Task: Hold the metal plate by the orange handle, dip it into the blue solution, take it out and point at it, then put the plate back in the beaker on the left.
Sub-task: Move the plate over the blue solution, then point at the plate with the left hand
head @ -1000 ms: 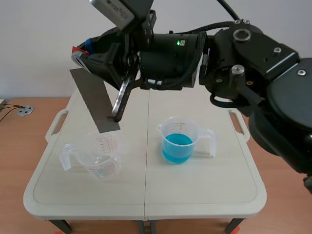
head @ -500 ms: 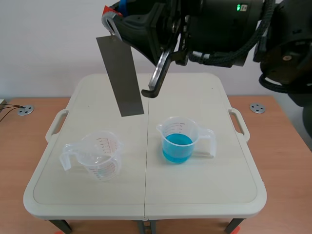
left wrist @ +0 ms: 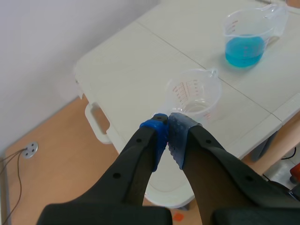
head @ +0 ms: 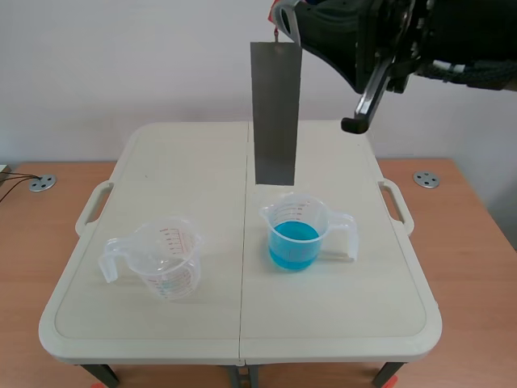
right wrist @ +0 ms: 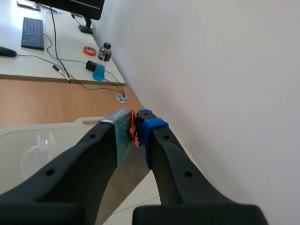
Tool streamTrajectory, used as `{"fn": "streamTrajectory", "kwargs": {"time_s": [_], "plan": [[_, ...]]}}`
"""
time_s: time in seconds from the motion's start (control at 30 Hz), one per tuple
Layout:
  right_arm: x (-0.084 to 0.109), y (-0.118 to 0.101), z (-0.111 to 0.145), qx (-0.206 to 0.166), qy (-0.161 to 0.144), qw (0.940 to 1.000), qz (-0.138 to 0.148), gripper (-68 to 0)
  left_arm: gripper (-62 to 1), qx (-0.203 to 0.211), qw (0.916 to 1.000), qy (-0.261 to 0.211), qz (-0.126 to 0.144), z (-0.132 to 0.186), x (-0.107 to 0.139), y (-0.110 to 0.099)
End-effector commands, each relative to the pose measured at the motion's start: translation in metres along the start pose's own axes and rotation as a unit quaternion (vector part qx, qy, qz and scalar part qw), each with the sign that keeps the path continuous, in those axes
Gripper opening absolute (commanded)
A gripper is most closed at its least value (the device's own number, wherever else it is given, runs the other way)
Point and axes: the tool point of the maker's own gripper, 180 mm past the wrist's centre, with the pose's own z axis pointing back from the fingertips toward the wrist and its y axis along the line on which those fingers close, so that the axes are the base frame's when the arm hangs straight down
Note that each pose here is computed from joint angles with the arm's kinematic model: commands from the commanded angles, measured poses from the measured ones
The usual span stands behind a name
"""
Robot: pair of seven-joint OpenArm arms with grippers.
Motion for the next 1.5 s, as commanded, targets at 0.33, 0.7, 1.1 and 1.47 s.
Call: {"fn": "streamTrajectory", "kwargs": {"time_s": [0.33,0.7,1.1,1.47], "plan": [[0.004,-0.02,0.019,-0.011,0.015,0.9995,0.026,-66.3,-57.8,-0.04,0.9949,-0.088,-0.028,-0.05,0.045,-0.005],[-0.014,-0.029,0.025,-0.025,0.027,0.9993,0.005,-66.4,-57.8,-0.084,0.9891,-0.113,-0.043,-0.101,0.075,-0.028],[-0.029,-0.038,0.031,-0.037,0.027,0.9989,0.01,-66.4,-57.8,-0.129,0.9846,-0.112,-0.034,-0.149,0.066,-0.044],[-0.031,-0.029,0.027,-0.023,0.022,0.9993,0.019,-66.4,-57.8,-0.16,0.9817,-0.099,-0.029,-0.194,0.053,-0.063]]}}
